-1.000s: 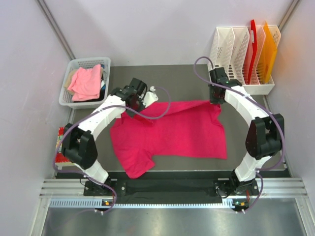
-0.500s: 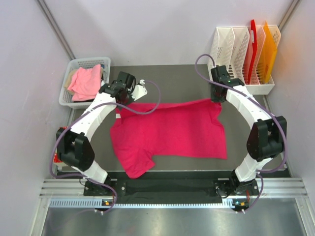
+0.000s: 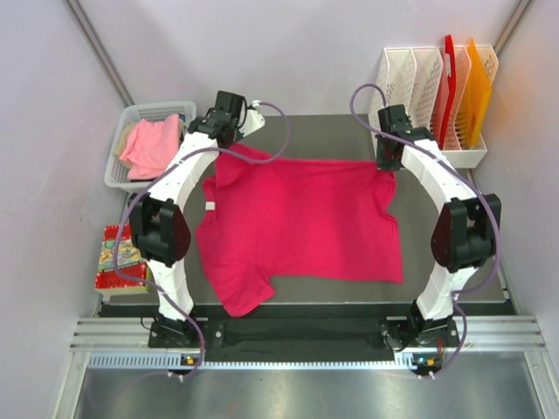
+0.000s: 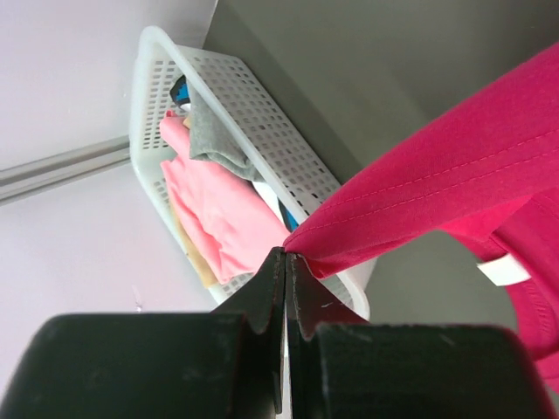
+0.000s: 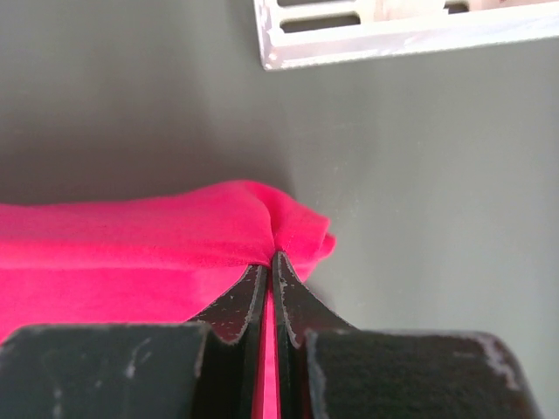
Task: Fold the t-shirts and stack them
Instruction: Fold the flattened tshirt in 1/3 of the way
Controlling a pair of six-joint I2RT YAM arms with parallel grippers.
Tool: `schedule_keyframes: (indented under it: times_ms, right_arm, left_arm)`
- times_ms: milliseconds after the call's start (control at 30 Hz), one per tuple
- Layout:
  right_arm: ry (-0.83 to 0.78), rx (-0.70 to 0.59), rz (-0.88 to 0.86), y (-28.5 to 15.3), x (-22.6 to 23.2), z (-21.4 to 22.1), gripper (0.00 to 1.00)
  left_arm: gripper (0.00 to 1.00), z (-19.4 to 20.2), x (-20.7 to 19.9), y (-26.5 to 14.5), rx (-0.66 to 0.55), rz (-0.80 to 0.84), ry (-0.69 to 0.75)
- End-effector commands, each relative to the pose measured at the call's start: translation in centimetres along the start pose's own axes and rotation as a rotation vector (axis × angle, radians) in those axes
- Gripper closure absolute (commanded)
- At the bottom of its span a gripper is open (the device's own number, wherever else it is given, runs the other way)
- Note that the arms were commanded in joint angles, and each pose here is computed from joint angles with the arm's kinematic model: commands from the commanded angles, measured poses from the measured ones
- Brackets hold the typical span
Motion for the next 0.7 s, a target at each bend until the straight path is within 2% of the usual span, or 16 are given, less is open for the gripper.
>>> schedule_keyframes:
  times_ms: [0,233,400,533,667]
  right_arm:
    - [0.027,0.003,0.011,1.8,-0.7,-1.4,1.0]
    - [0.069,0.049,0.019,4.6,-1.8,-2.1,1.0]
    - [0.093,0.04,-0.003,4.4,-2.3,-2.9,1.0]
    - [0.09,0.044,-0.028,3.7,-2.1,-2.3,1.0]
    - [0.067,0.067,-0.026,3.1,-2.5,-0.1,1.0]
  left_arm:
    - [1.0,-0.3,2.7,-0.5,0.002,-0.097,0.005]
    - [1.0,0.4,4.0,1.0,0.036,-0.135,0.009]
    - [1.0,0.6,3.8,1.4,0.05,-0.123,0.007]
    - [1.0,1.3,2.1,0.6,0.046,-0.058,-0.008]
    - [1.0,3.2,-1.5,-1.0,0.043,0.034,0.028]
Point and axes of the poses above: each gripper's point midway between its finger pads, its own y axis out along the fingers, its own x axis along the line the jaws close on, z = x × y, the point moved 6 cm from there along -y, back along the fingers, and after that the axes turned 6 degrees about y, right-handed, at the moved point
